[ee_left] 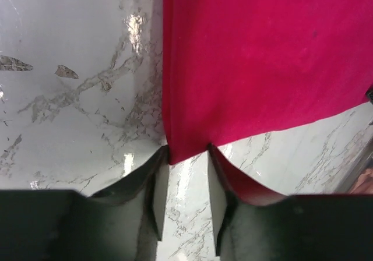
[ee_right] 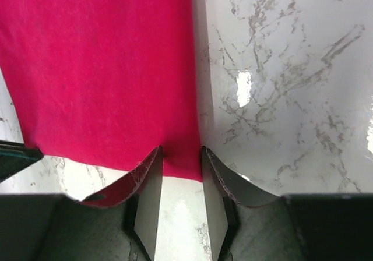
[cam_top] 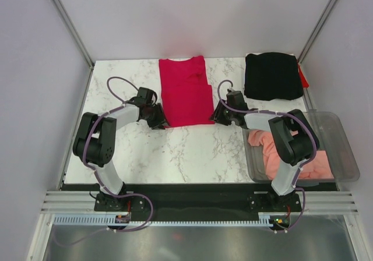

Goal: Fold and stack the t-shirts
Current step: Fold the tshirt, then neatly place the folded tshirt to the corner

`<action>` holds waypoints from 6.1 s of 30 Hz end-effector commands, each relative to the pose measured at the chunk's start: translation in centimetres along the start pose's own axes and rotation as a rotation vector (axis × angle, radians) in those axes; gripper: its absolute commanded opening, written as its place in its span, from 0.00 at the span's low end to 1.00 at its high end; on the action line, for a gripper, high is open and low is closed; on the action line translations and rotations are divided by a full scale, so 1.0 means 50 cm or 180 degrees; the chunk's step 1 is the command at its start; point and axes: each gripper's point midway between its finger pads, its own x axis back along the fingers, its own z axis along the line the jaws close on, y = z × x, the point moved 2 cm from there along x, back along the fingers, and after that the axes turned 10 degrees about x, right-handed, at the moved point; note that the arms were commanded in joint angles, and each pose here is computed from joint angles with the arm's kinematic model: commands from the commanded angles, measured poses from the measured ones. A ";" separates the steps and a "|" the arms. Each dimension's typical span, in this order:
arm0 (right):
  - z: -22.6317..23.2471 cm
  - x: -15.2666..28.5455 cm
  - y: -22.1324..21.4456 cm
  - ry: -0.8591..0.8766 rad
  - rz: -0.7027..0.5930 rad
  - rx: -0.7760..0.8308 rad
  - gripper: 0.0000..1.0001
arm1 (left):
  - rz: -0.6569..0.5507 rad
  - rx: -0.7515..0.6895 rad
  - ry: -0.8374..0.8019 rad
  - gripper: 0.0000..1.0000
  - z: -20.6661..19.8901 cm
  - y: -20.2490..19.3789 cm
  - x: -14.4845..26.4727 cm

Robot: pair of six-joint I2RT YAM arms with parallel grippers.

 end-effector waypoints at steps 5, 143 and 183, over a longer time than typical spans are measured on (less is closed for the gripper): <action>-0.024 -0.017 -0.057 -0.0060 0.0267 -0.0054 0.21 | -0.0117 0.0048 -0.0039 0.15 -0.012 0.015 -0.014; 0.096 -0.041 0.029 0.0135 0.0298 0.0047 0.98 | -0.1337 -0.0677 -0.0811 0.81 0.056 -0.165 0.491; 0.019 0.228 0.440 -0.1548 -0.0653 0.2058 0.00 | -0.1286 -0.0629 -0.0808 0.80 0.060 -0.157 0.482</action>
